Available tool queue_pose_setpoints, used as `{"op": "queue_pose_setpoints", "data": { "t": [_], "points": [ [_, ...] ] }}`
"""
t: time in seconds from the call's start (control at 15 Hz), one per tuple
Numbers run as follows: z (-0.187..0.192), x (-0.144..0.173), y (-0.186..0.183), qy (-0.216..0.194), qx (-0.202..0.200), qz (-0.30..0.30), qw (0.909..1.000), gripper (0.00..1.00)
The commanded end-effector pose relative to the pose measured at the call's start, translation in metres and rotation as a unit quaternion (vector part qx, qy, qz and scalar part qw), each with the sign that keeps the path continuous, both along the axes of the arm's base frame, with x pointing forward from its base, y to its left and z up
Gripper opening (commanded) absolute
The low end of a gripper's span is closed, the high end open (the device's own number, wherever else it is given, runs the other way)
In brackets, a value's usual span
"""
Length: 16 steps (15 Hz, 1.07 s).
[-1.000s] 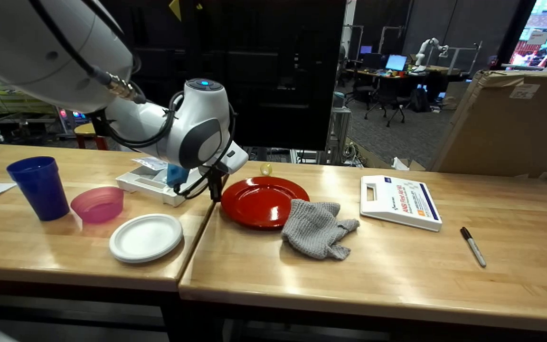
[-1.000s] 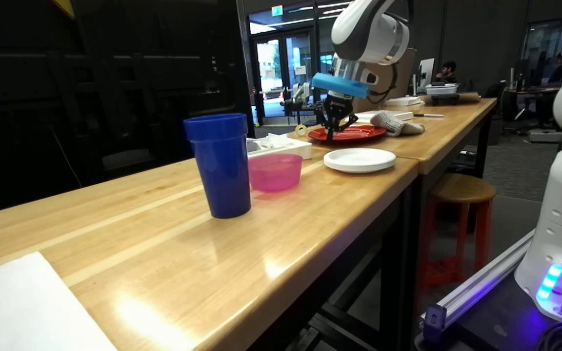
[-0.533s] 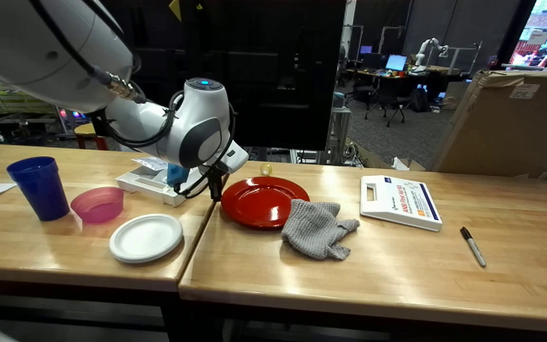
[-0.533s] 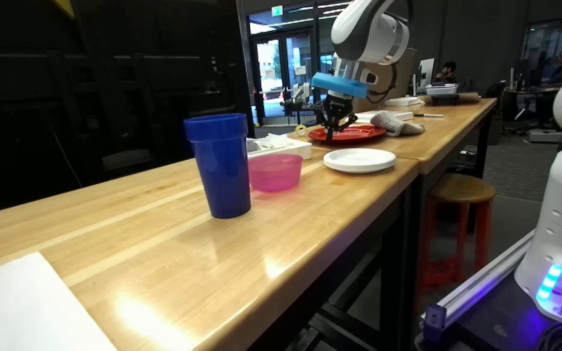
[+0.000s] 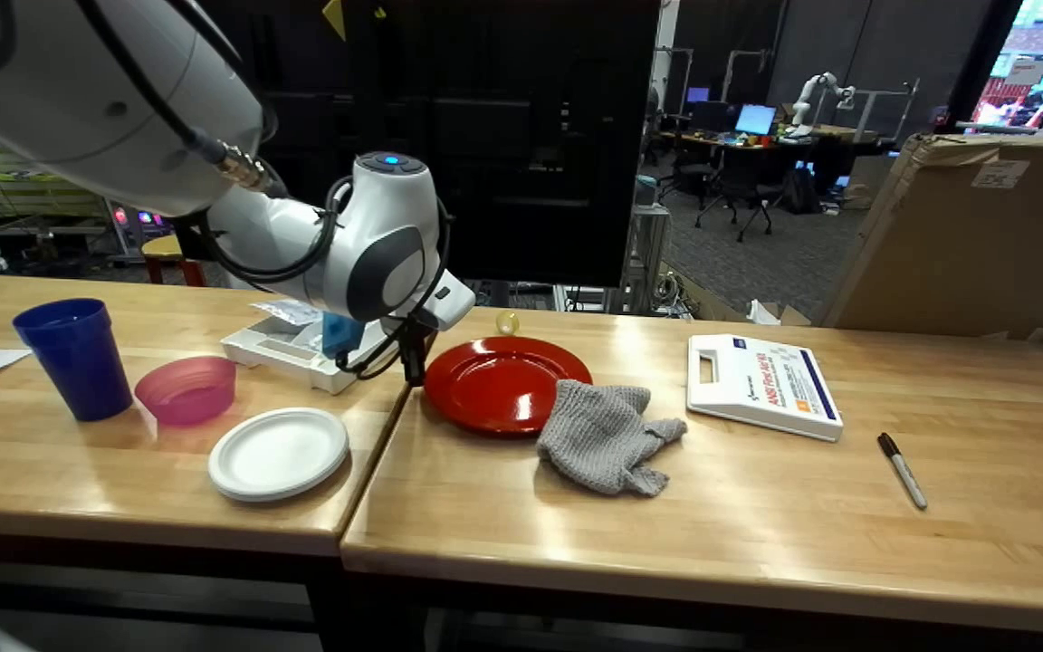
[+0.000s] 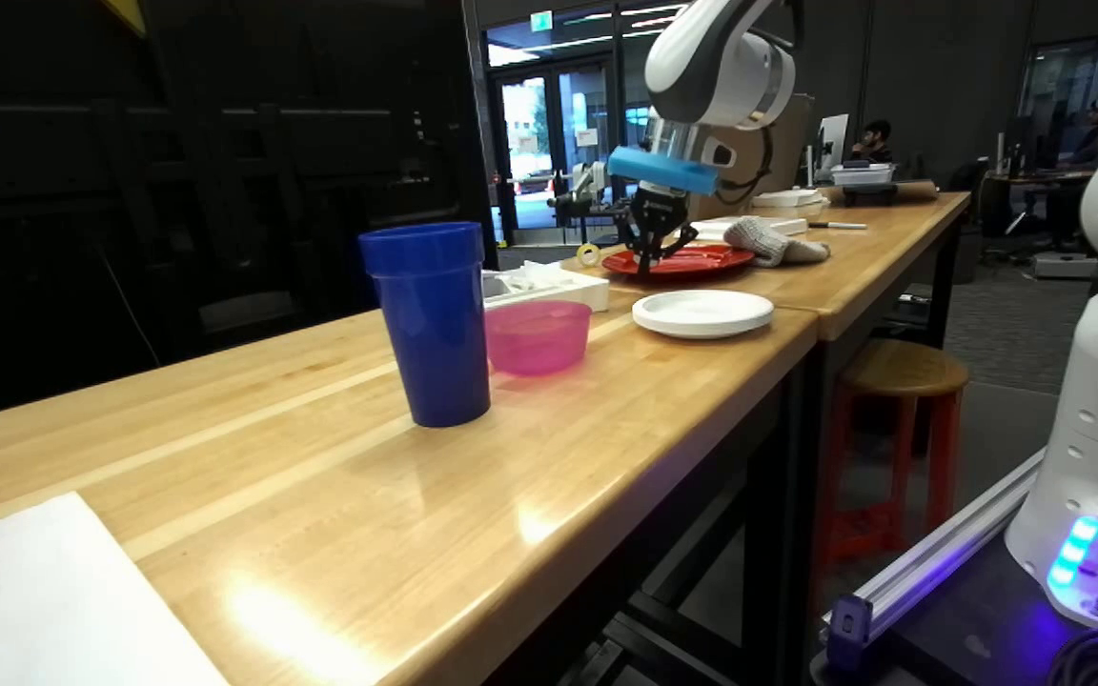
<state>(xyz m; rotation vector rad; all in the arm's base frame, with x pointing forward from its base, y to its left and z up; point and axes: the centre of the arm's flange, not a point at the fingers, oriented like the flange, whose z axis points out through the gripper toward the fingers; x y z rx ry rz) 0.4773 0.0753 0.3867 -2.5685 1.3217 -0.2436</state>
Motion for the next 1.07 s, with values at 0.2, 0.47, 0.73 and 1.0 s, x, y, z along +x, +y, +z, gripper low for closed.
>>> {"op": "queue_pose_setpoints", "data": {
  "t": [0.2,0.47,0.73,1.0],
  "points": [
    [0.004,0.016,-0.003,0.005,-0.016,0.003,0.9999,0.00],
    [0.001,0.019,-0.010,0.009,-0.027,0.003,0.9996,0.00],
    [0.001,0.020,-0.018,0.010,-0.034,0.002,0.9994,0.00],
    [0.004,0.023,-0.023,0.007,-0.034,-0.005,0.9994,0.00]
  ]
}}
